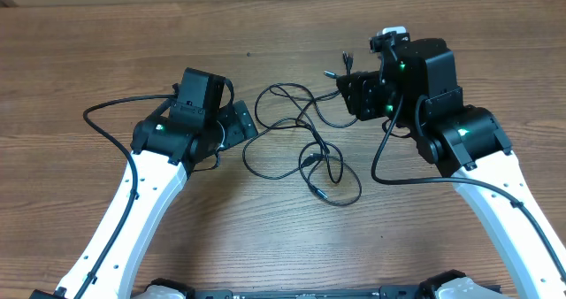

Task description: Untangle cables

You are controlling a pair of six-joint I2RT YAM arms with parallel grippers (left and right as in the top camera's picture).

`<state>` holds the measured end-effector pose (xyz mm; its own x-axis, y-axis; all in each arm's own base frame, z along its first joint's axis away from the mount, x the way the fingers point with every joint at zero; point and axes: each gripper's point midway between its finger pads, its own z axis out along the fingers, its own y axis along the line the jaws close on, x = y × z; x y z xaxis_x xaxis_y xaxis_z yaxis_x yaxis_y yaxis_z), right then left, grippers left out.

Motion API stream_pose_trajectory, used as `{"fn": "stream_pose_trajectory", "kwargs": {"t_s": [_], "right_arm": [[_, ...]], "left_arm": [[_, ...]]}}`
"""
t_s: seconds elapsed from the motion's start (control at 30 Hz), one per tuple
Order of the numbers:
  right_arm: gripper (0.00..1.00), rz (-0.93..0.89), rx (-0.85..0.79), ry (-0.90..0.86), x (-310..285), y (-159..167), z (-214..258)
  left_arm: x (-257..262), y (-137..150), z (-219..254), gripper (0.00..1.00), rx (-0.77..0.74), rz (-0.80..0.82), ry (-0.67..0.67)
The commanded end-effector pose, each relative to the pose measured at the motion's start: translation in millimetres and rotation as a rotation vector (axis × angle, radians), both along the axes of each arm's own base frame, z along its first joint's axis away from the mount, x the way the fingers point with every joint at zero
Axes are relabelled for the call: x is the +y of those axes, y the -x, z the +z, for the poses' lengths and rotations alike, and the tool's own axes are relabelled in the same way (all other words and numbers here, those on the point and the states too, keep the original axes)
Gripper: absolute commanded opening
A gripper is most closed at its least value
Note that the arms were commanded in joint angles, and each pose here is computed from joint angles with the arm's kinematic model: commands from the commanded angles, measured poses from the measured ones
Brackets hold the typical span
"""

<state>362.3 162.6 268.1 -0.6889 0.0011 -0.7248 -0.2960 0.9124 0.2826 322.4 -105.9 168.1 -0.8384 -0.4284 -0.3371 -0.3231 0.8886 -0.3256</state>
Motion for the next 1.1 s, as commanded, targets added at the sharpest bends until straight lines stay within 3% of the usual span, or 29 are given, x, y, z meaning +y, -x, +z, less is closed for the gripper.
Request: {"fn": "stream_pose_trajectory", "kwargs": {"t_s": [0.0, 0.1, 0.13, 0.33, 0.6, 1.07], "right_arm": [[0.73, 0.012, 0.008, 0.031, 2.0, -6.9, -6.3], [0.98, 0.028, 0.04, 0.048, 6.1, -13.8, -23.0], [1.0, 0.087, 0.051, 0.068, 12.6, -15.5, -33.6], [1.0, 0.243, 0.148, 0.07, 36.2, -17.5, -79.5], [1.0, 0.444, 0.19, -0.03, 71.6, -9.2, -100.9], [1.0, 0.463, 0.269, 0.001, 84.6, -8.2, -140.4]], "left_arm": [[2.7, -3.0, 10.4, 0.97, -0.037, -0.011, -0.012], [2.8, -3.0, 10.4, 0.99, -0.038, -0.011, -0.013], [3.9, -3.2, 10.3, 1.0, -0.039, -0.008, -0.018], [13.0, -3.1, 8.7, 1.0, -0.039, 0.017, -0.065], [17.7, -4.0, 8.2, 1.0, -0.042, 0.029, -0.089], [20.1, -4.8, 8.4, 1.0, -0.046, 0.037, -0.102]]}}
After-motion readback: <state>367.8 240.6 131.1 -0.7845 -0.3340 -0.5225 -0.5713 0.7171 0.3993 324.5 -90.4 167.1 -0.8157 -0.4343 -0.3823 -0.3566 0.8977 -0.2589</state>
